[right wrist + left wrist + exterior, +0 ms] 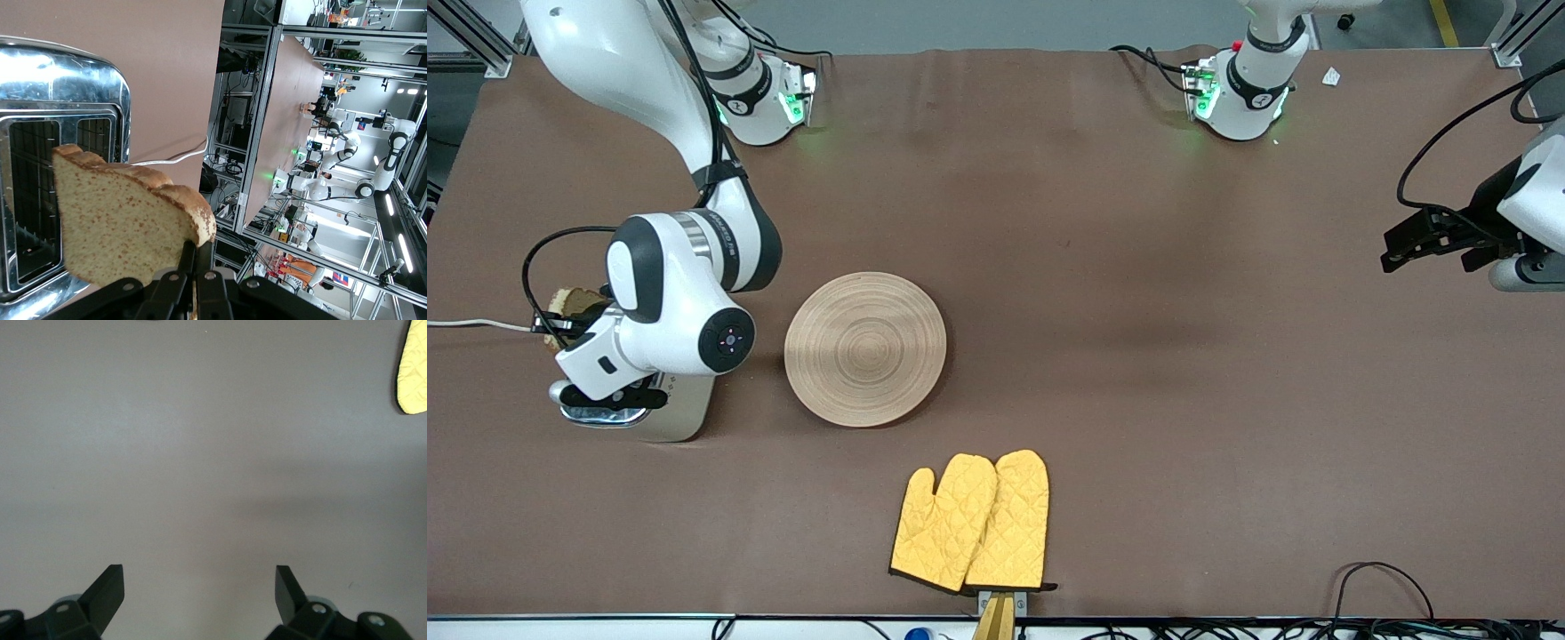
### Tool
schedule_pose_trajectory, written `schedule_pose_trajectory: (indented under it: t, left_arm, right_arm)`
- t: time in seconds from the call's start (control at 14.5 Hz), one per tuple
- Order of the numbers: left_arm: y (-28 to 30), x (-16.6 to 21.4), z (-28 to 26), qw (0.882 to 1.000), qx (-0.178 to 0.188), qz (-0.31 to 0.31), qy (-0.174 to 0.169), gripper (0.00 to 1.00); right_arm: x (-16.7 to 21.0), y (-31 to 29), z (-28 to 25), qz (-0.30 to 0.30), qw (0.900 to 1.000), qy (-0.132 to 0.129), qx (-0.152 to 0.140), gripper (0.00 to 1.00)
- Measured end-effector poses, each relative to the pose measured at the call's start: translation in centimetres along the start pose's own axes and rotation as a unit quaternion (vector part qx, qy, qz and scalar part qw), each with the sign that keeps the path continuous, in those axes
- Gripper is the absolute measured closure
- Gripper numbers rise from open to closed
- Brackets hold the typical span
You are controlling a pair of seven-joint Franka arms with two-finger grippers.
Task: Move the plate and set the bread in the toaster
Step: 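Lower the bread slice into the toaster slot with the right gripper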
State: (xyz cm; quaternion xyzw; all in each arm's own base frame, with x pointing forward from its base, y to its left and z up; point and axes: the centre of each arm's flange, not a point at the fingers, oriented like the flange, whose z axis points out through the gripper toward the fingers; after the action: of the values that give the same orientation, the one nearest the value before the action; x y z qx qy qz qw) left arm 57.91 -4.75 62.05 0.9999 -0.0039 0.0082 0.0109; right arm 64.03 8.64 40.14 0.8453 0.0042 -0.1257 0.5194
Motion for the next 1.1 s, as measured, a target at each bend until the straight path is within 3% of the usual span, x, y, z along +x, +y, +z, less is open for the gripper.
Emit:
schedule_pose_trajectory:
  t: [1.1]
  left_arm:
    - [0.0, 0.0, 0.0, 1.000, 0.000, 0.000, 0.000, 0.00]
  right_arm:
    - [0.5, -1.8, -1.7, -0.004, 1.000, -0.020, -0.005, 0.96]
